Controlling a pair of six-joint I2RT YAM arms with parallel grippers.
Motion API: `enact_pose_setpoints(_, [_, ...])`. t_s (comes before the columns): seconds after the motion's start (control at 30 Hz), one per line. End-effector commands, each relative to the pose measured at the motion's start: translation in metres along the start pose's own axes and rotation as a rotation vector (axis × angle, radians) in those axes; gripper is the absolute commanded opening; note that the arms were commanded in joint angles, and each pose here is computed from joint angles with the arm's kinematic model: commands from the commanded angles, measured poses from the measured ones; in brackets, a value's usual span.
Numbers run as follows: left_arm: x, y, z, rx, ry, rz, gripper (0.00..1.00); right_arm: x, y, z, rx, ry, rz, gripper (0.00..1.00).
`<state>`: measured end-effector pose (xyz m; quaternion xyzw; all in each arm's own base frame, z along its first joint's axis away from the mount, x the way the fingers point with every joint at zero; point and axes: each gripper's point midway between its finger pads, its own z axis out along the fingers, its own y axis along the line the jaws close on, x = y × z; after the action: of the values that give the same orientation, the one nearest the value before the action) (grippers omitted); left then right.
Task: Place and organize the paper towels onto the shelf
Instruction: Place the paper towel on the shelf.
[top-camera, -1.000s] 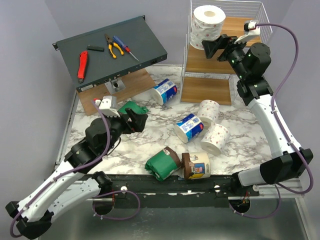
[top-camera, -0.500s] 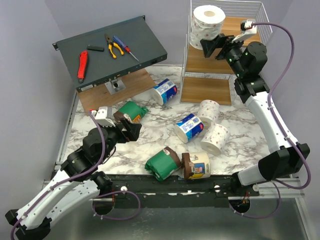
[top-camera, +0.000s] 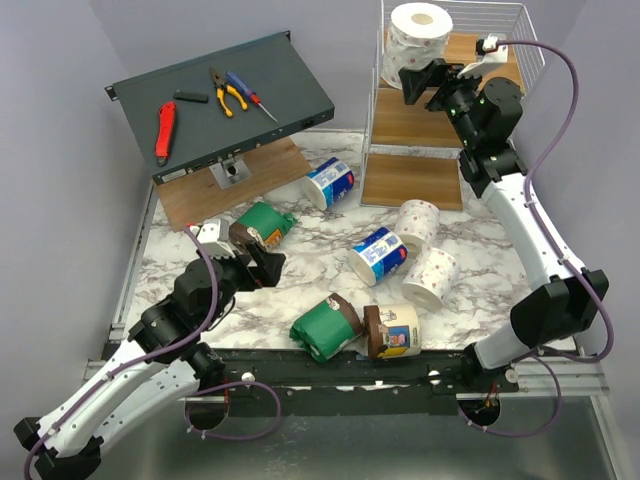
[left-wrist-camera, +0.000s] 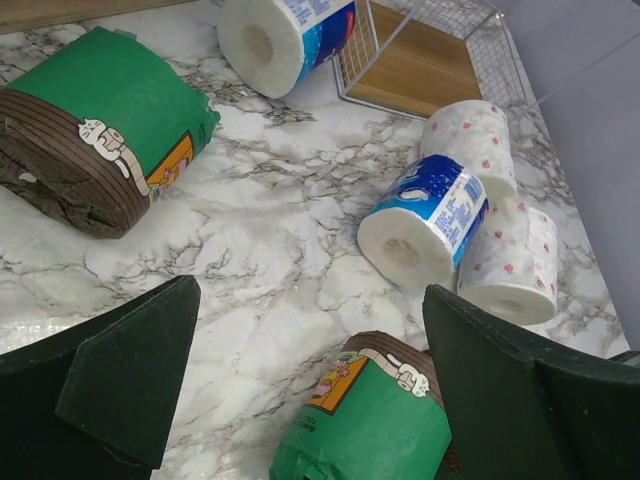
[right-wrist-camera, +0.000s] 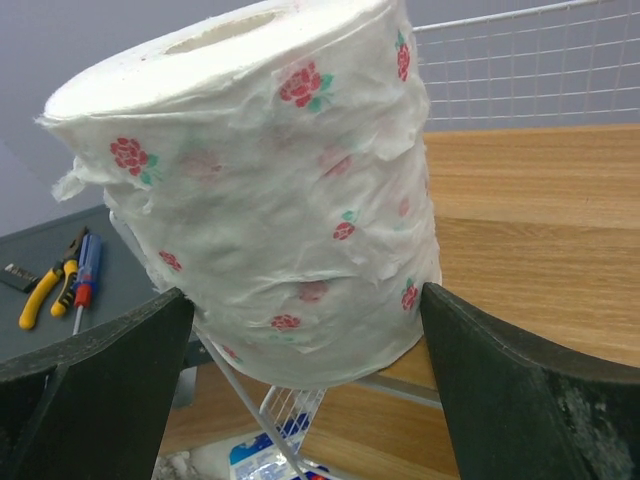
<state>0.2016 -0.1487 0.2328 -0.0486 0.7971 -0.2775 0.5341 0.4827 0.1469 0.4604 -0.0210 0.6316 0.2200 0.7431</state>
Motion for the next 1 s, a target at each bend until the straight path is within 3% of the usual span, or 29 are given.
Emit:
enact_pose_setpoints(0.0, [0.002, 0.001, -0.002, 0.014, -0.012, -0.019, 0.99, -0.009, -0.011, 0.015, 0.056, -0.048, -0.006, 0.95])
enact_pose_setpoints(0.97, [0.009, 0.011, 0.01, -0.026, -0.025, 0.033, 0.99, 0.034, -0.046, 0.088, 0.15, -0.079, -0.005, 0.92])
